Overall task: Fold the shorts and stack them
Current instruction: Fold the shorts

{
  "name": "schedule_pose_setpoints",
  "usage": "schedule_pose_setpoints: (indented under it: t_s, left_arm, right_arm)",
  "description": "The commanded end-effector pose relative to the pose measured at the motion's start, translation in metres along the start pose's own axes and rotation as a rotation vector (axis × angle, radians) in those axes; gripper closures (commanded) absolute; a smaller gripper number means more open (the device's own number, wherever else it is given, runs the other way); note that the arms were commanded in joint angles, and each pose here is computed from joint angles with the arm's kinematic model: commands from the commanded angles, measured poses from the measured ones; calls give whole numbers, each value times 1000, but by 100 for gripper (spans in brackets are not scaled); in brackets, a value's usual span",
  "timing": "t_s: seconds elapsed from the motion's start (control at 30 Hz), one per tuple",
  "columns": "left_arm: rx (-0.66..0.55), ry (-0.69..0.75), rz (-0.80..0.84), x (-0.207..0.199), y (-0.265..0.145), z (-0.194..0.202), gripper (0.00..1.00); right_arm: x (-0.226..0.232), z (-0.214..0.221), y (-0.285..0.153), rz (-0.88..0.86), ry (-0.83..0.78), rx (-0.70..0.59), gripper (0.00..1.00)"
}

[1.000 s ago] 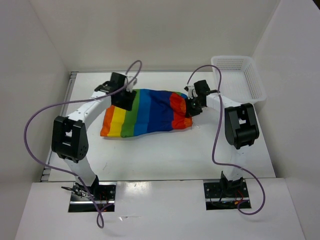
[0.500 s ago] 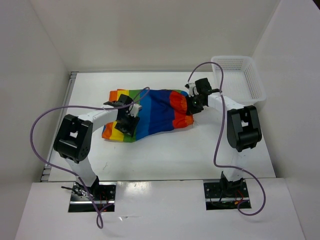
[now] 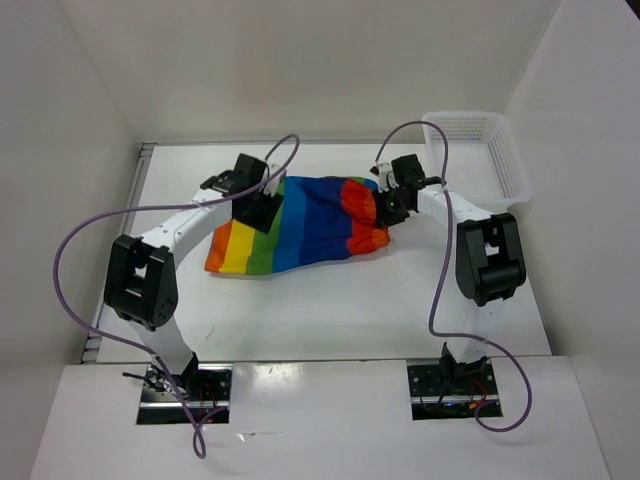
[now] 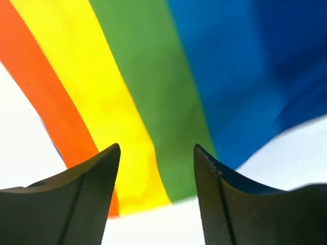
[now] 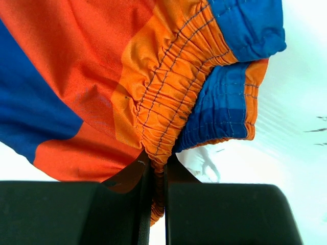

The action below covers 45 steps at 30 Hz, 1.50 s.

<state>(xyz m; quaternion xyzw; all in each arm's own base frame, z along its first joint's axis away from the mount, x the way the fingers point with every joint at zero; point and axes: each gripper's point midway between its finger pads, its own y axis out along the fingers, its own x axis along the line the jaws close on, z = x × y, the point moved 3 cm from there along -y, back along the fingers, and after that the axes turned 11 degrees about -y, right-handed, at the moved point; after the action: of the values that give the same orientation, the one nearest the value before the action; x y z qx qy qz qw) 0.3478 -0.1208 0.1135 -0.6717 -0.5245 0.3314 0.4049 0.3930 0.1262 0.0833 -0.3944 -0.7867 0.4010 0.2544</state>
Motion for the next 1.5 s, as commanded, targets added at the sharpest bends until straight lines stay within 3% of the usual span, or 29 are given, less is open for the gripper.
schedule_pose_setpoints:
  t_s: [0.0, 0.23, 0.47, 0.67, 0.9, 1.03, 1.23, 1.3, 1.47]
  left_arm:
    - [-105, 5, 86, -17, -10, -53, 33]
    - [-145, 24, 146, -43, 55, -112, 31]
    - [-267, 68, 207, -79, 79, -156, 30]
    - [-210, 76, 149, -83, 126, -148, 26]
    - [-212, 76, 151, -83, 120, -151, 26]
    - [-213, 58, 116, -69, 109, -155, 23]
    - [-284, -9, 10, -18, 40, -161, 19]
    - [-265, -47, -71, 12, 34, -150, 19]
    - [-109, -101, -187, 60, 56, -76, 19]
  right_arm:
    - [-6, -24, -28, 38, -71, -88, 100]
    - [-2, -25, -38, 20, -121, -94, 100]
    - [0, -18, -38, 15, -126, -77, 100]
    - [-4, -20, -40, 41, -128, -77, 100]
    - [0, -30, -48, -1, -199, -97, 100]
    - [-8, -30, -50, 43, -226, -81, 100]
    - [-20, -29, -69, 102, -226, -94, 100]
    - [-24, -25, -72, 118, -227, -88, 100]
    - [-36, -11, -77, 175, -270, -23, 100]
